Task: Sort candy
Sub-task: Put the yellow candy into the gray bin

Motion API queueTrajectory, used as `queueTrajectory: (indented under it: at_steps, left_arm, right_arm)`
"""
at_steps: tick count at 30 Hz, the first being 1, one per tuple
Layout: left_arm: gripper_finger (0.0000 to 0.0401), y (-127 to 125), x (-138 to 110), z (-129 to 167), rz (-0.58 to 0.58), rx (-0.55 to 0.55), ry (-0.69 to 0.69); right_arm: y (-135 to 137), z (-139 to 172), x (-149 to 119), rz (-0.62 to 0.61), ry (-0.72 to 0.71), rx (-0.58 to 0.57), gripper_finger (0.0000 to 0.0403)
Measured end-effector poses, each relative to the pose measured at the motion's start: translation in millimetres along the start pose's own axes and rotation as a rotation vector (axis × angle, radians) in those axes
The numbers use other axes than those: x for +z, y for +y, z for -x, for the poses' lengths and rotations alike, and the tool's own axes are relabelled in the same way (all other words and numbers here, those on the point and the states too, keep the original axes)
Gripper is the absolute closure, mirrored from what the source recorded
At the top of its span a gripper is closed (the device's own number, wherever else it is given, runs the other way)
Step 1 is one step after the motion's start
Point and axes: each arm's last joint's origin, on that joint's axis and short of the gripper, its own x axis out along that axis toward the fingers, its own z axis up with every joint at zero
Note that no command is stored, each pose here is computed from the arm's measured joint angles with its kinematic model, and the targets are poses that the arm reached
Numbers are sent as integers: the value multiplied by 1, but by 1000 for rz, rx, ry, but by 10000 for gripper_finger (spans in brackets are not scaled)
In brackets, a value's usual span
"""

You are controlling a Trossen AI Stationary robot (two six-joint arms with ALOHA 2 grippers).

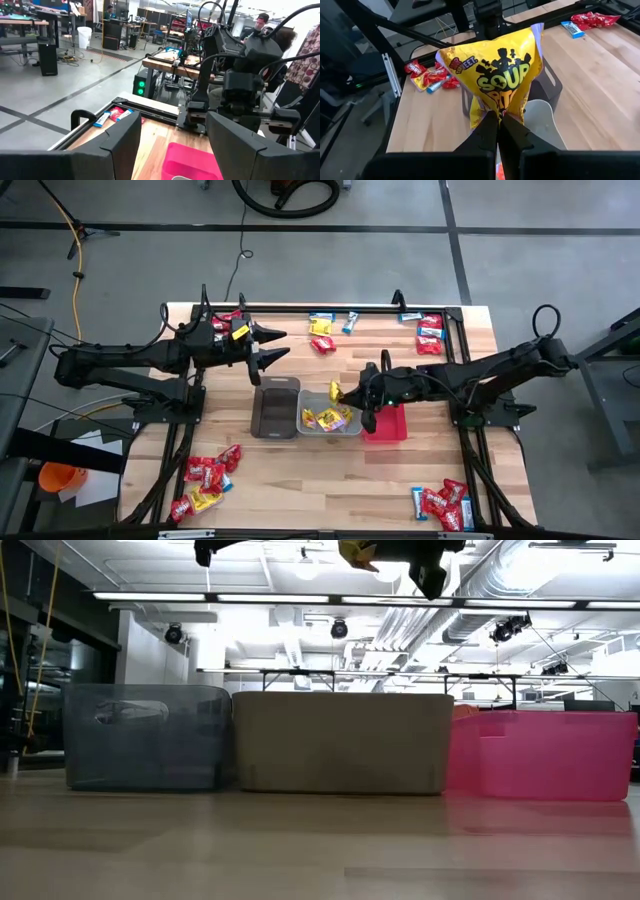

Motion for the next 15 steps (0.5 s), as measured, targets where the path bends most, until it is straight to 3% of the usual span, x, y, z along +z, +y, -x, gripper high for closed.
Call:
queueTrajectory:
  at_steps: [9,15]
  left_arm:
    - [190,0,0,0,-1,0,1]
    - [190,0,0,0,-1,1,3]
  right_arm:
    - [-4,0,-3,32,46,-17,392]
    - [-4,0,-4,60,56,-21,298]
